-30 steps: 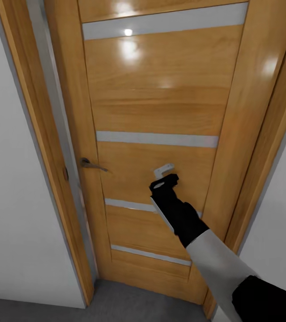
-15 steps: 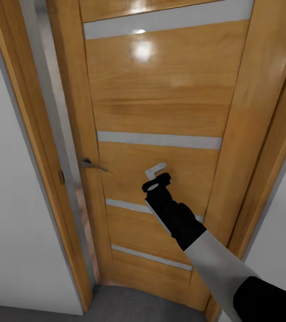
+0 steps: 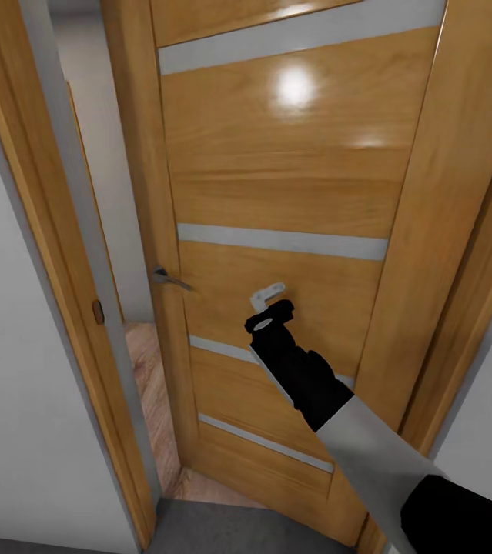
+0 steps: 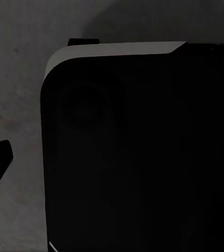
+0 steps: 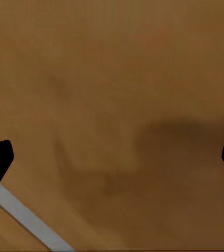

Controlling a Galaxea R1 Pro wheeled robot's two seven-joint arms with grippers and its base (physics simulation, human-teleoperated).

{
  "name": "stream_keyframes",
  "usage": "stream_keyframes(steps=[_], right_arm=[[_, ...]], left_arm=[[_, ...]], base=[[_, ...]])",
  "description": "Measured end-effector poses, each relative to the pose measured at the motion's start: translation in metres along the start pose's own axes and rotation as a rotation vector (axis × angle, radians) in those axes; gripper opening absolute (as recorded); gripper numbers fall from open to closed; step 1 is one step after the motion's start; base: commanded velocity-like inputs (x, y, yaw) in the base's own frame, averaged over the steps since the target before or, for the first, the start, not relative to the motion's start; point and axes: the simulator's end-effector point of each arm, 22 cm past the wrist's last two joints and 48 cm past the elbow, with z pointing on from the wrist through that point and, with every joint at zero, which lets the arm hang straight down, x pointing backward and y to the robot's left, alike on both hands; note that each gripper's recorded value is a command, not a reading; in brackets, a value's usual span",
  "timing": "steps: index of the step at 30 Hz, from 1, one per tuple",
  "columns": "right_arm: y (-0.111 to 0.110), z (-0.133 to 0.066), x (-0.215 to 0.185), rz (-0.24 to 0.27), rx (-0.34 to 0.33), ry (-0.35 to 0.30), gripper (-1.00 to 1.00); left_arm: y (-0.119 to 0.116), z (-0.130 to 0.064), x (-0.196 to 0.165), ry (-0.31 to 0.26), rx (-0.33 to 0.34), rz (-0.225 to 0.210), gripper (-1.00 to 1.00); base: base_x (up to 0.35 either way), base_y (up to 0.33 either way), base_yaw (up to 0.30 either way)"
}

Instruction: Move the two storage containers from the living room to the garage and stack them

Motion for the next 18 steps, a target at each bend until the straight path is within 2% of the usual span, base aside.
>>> stream_keyframes(steps=[1,5,10,15,18], right_arm=[[0.000,0.000,0.001,-0.003,0.002,0.003,1.00],[-0.006,-0.017,-0.028,0.024,-0.002,-0.064,1.00],[-0.005,-0.037,-0.048,0.017,-0.019,-0.094,1.00],[-0.002,-0.042,-0.052,0.016,-0.030,-0.101,1.00],[-0.002,-0.042,-0.051,0.015,-0.031,-0.099,1.00]], left_arm=[[0.000,0.000,0.000,0.000,0.000,0.000,1.00],[0.000,0.000,0.000,0.000,0.000,0.000,1.00],[0.000,0.000,0.000,0.000,0.000,0.000,1.00],[-0.001,0.000,-0.001,-0.001,0.001,0.000,1.00],[-0.001,0.000,0.000,0.000,0.001,0.000,1.00]], base=[[0.000,0.000,0.000],[0.000,0.000,0.000],[0.000,0.000,0.000],[0.005,0.000,0.000],[0.178,0.000,0.000]])
